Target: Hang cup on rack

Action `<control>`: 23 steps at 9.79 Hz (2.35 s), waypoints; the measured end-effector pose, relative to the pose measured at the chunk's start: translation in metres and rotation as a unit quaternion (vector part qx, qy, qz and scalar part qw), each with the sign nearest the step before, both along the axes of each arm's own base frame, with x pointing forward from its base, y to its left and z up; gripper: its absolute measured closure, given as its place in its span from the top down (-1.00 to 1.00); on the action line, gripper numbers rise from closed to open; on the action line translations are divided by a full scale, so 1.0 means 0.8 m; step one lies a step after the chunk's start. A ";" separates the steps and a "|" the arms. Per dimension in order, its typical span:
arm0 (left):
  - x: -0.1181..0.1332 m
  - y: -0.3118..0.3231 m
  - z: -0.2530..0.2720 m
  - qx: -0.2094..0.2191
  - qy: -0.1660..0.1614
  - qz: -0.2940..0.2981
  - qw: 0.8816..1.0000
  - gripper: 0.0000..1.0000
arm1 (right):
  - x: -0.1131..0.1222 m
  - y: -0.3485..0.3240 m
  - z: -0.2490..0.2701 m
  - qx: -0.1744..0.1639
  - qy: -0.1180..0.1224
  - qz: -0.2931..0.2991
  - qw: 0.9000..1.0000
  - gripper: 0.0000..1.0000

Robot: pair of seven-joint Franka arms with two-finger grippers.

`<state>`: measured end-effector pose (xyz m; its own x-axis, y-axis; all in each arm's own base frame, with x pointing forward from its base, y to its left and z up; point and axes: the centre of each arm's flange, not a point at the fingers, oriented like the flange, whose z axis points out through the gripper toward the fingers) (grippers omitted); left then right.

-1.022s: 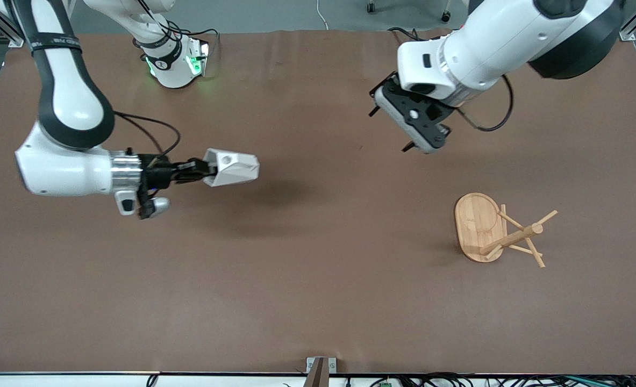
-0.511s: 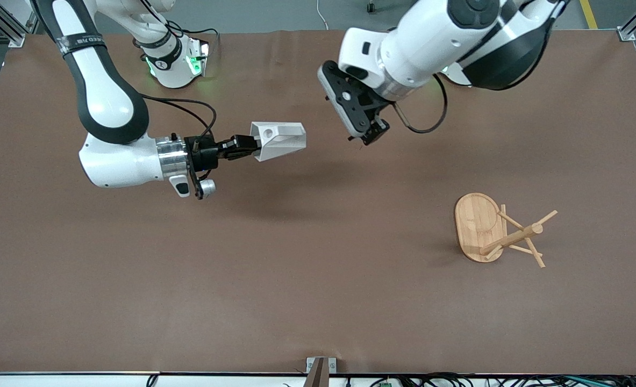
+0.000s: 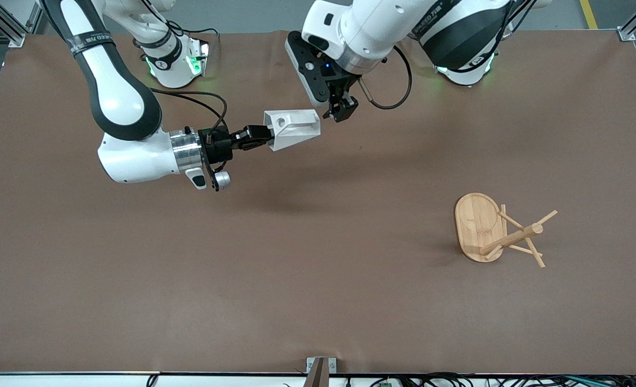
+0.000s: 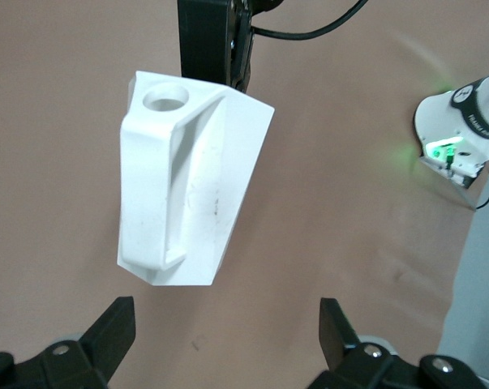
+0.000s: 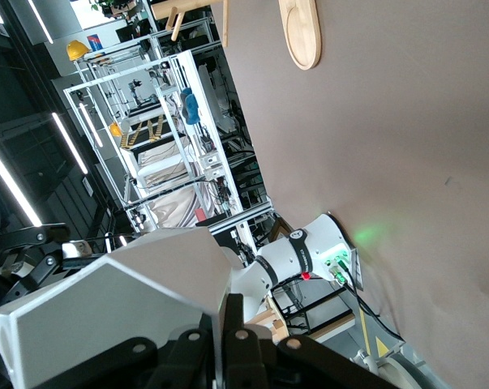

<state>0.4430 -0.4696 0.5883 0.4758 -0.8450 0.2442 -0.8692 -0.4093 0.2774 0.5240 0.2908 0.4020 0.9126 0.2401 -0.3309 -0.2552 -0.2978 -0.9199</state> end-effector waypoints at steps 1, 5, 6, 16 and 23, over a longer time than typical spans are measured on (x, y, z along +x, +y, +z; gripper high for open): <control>0.001 0.000 -0.003 0.003 -0.001 -0.001 1.000 1.00 | 0.000 0.000 0.002 0.001 -0.001 0.000 1.000 -0.91; 0.013 -0.009 -0.022 -0.011 0.002 0.001 1.000 1.00 | -0.007 0.002 0.013 0.002 -0.007 0.006 1.000 -0.91; 0.012 -0.015 -0.024 -0.017 0.000 0.000 1.000 1.00 | -0.007 0.002 0.015 0.002 -0.008 0.007 1.000 -0.91; 0.016 -0.041 -0.047 -0.025 -0.037 -0.015 0.999 0.55 | -0.015 0.002 0.011 -0.001 -0.007 0.008 1.000 -0.91; 0.023 -0.039 -0.051 -0.023 -0.045 -0.011 0.999 0.55 | 0.001 -0.036 0.066 -0.064 0.010 -0.003 0.998 0.16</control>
